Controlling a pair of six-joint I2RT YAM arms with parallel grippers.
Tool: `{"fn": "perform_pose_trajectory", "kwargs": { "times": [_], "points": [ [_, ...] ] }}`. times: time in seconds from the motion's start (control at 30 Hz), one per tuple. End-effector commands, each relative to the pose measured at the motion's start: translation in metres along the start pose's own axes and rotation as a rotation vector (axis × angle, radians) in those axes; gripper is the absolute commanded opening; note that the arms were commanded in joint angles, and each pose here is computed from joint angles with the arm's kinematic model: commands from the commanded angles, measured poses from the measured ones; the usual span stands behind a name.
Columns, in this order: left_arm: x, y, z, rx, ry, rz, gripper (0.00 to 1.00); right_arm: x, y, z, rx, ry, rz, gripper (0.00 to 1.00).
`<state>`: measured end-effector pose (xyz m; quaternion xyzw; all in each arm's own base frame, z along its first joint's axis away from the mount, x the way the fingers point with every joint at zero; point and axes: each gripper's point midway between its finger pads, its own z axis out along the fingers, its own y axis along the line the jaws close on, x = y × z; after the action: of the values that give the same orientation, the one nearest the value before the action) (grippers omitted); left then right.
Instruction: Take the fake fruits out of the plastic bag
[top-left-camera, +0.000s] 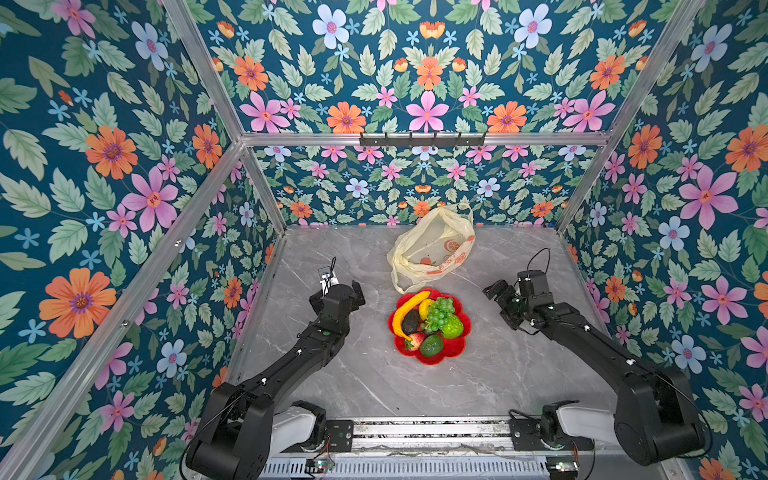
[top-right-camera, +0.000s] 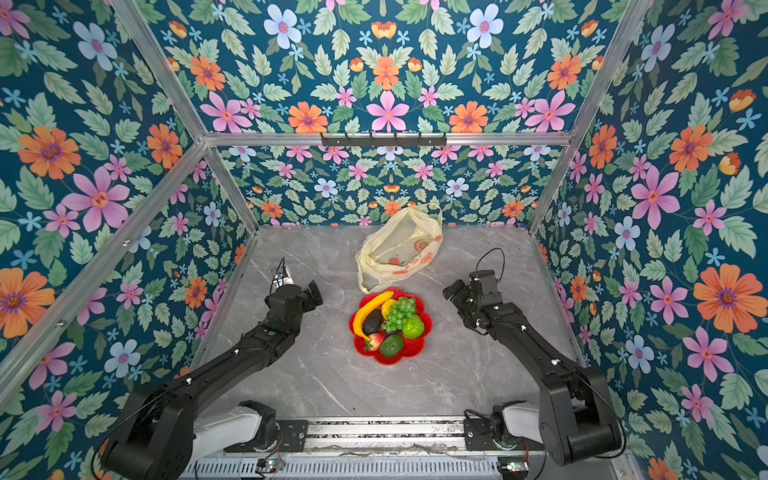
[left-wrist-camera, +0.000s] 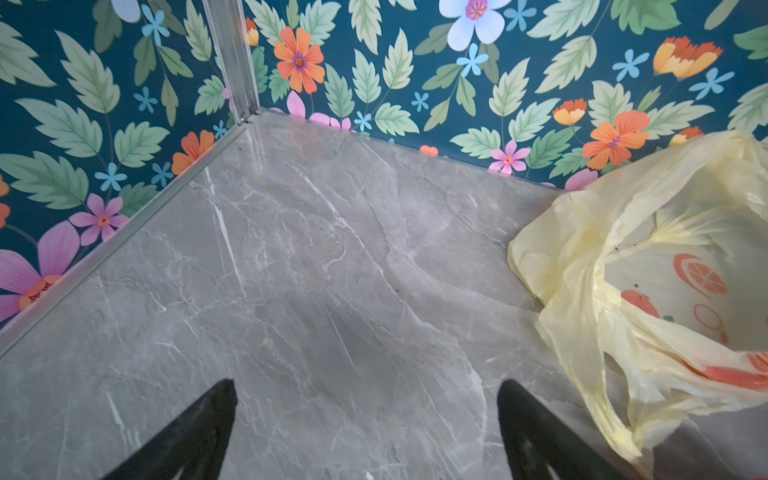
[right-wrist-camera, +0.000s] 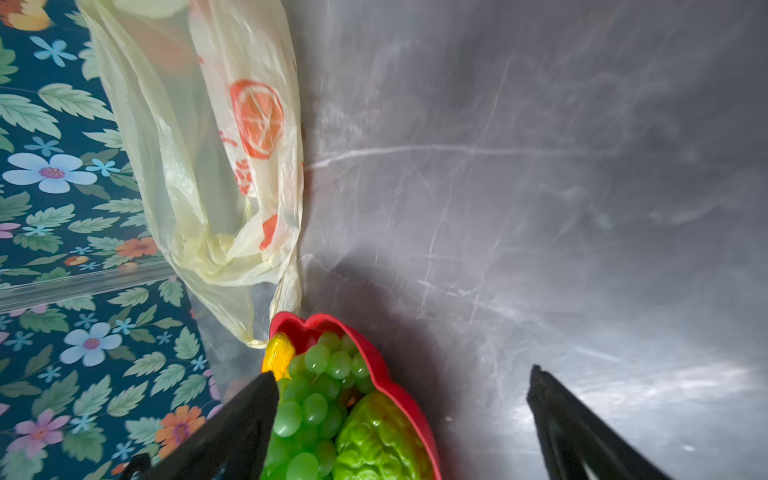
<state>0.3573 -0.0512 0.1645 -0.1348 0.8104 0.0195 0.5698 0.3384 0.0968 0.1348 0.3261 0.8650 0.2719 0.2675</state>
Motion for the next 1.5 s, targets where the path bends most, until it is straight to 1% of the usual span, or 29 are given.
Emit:
{"fn": "perform_pose_trajectory", "kwargs": {
  "times": [0.0, 0.07, 0.13, 0.2, 0.27, 0.33, 0.37, 0.4, 0.43, 0.53, 0.57, 0.6, 0.63, 0.7, 0.77, 0.83, 0.9, 0.97, 1.03, 1.07, 1.1, 1.13, 1.17, 1.2, 1.27, 1.3, 1.33, 1.4, 1.47],
  "points": [
    [-0.025, 0.018, -0.003, -0.106, -0.121, -0.021, 1.0, -0.018, -0.006, -0.022, 0.113, -0.064, -0.214, 0.95],
    [-0.033, 0.032, -0.006, -0.18, -0.169, -0.025, 1.0, -0.032, -0.005, -0.034, 0.158, -0.125, -0.288, 0.96],
    [-0.038, 0.043, -0.009, -0.22, -0.218, -0.007, 1.0, -0.047, -0.01, -0.043, 0.209, -0.21, -0.348, 0.97],
    [-0.042, 0.061, -0.013, -0.279, -0.293, -0.013, 1.0, -0.065, -0.019, -0.051, 0.268, -0.335, -0.426, 0.98],
    [-0.042, 0.079, -0.016, -0.371, -0.317, -0.001, 1.0, -0.078, -0.028, -0.054, 0.292, -0.458, -0.5, 0.99],
    [-0.039, 0.089, -0.014, -0.425, -0.313, 0.049, 0.99, -0.084, -0.034, -0.052, 0.294, -0.551, -0.592, 0.99],
    [-0.036, 0.093, -0.013, -0.448, -0.317, 0.075, 0.98, -0.089, -0.026, -0.053, 0.257, -0.625, -0.65, 0.99],
    [-0.032, 0.096, -0.014, -0.453, -0.33, 0.101, 0.98, -0.087, -0.032, -0.048, 0.262, -0.646, -0.712, 0.99],
    [-0.028, 0.098, -0.015, -0.452, -0.345, 0.12, 0.97, -0.087, -0.034, -0.044, 0.265, -0.66, -0.749, 0.99],
    [-0.014, 0.105, -0.02, -0.434, -0.4, 0.156, 0.97, -0.089, -0.049, -0.029, 0.348, -0.643, -0.781, 0.99],
    [-0.008, 0.107, -0.019, -0.438, -0.4, 0.174, 0.97, -0.088, -0.05, -0.022, 0.349, -0.63, -0.796, 0.99],
    [-0.009, 0.106, -0.021, -0.429, -0.428, 0.174, 0.99, -0.087, -0.05, -0.015, 0.342, -0.625, -0.814, 0.99],
    [-0.009, 0.104, -0.022, -0.433, -0.434, 0.201, 1.0, -0.087, -0.052, -0.009, 0.339, -0.628, -0.826, 0.99],
    [-0.006, 0.1, -0.016, -0.42, -0.406, 0.237, 1.0, -0.086, -0.056, 0.006, 0.323, -0.62, -0.858, 0.99],
    [-0.004, 0.091, -0.009, -0.375, -0.385, 0.266, 1.0, -0.083, -0.054, 0.02, 0.302, -0.59, -0.91, 0.99],
    [-0.002, 0.084, -0.006, -0.328, -0.376, 0.289, 1.0, -0.085, -0.052, 0.027, 0.29, -0.594, -0.941, 0.99],
    [-0.001, 0.08, -0.003, -0.31, -0.367, 0.301, 1.0, -0.087, -0.055, 0.029, 0.256, -0.556, -0.913, 0.99],
    [-0.001, 0.076, 0.001, -0.297, -0.353, 0.32, 1.0, -0.089, -0.06, 0.027, 0.173, -0.531, -0.86, 0.99],
    [0.002, 0.07, 0.003, -0.26, -0.342, 0.339, 1.0, -0.092, -0.069, 0.021, 0.106, -0.551, -0.803, 0.99],
    [0.002, 0.068, 0.003, -0.241, -0.342, 0.331, 1.0, -0.092, -0.074, 0.02, 0.087, -0.557, -0.779, 0.99],
    [0.004, 0.065, 0.002, -0.201, -0.346, 0.289, 1.0, -0.089, -0.078, 0.021, 0.075, -0.569, -0.782, 0.99],
    [0.005, 0.06, 0.0, -0.146, -0.359, 0.252, 1.0, -0.091, -0.075, 0.019, 0.052, -0.612, -0.792, 0.99],
    [0.006, 0.051, 0.003, -0.106, -0.358, 0.273, 1.0, -0.09, -0.076, 0.02, 0.055, -0.599, -0.792, 0.99],
    [0.006, 0.049, 0.007, -0.108, -0.354, 0.29, 1.0, -0.087, -0.078, 0.021, 0.065, -0.568, -0.787, 0.99],
    [0.01, 0.054, 0.015, -0.15, -0.337, 0.288, 1.0, -0.09, -0.075, 0.02, 0.052, -0.602, -0.791, 0.99],
    [0.005, 0.056, 0.017, -0.18, -0.359, 0.292, 1.0, -0.088, -0.078, 0.021, 0.065, -0.577, -0.786, 0.99],
    [0.006, 0.059, 0.02, -0.199, -0.344, 0.287, 1.0, -0.089, -0.077, 0.021, 0.063, -0.583, -0.787, 0.99],
    [0.01, 0.065, 0.03, -0.188, -0.291, 0.247, 1.0, -0.09, -0.077, 0.02, 0.059, -0.594, -0.787, 0.99],
    [0.007, 0.069, 0.036, -0.171, -0.286, 0.228, 1.0, -0.09, -0.077, 0.02, 0.061, -0.589, -0.787, 0.99]
  ]
}}
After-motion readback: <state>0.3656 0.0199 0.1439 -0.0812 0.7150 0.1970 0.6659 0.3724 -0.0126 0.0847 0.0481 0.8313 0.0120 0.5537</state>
